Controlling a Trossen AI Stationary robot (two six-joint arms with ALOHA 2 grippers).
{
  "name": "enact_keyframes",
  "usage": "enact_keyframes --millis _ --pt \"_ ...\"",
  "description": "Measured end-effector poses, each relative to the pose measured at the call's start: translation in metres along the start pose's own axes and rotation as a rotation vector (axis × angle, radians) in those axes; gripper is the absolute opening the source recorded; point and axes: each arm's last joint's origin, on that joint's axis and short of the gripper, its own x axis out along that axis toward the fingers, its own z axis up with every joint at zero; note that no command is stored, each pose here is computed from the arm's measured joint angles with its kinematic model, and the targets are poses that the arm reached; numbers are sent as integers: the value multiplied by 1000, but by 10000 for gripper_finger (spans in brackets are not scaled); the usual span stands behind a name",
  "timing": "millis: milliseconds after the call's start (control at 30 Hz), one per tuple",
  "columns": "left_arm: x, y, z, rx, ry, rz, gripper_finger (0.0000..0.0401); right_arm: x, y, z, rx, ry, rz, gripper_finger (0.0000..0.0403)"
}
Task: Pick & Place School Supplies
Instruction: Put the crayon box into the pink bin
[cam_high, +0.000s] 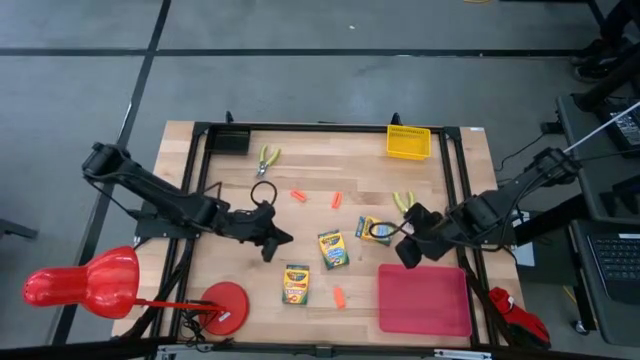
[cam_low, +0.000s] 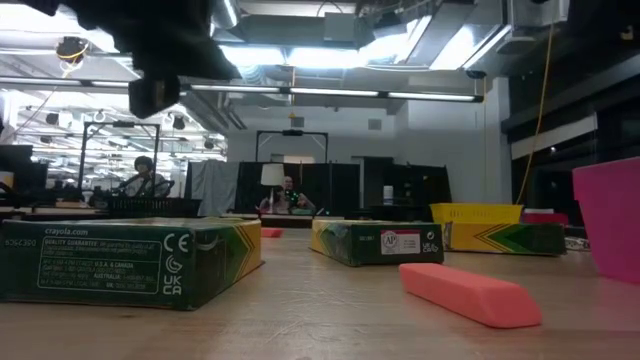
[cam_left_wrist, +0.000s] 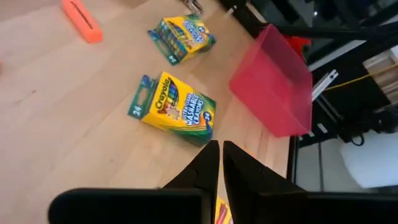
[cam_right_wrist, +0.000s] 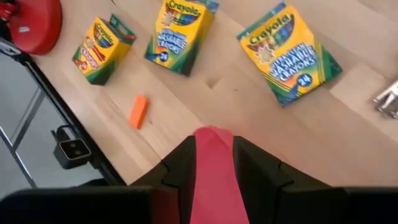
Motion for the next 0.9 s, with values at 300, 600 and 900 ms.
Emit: enact_keyframes --millis 300,600,900 --pt "36 4 -13 -125 45 -37 47 6 18 4 36 -130 124 107" --pt "60 10 -21 -120 150 -123 16 7 32 8 84 -164 238 107" --pt "57 -17 -14 310 226 38 4 30 52 6 84 -160 297 107"
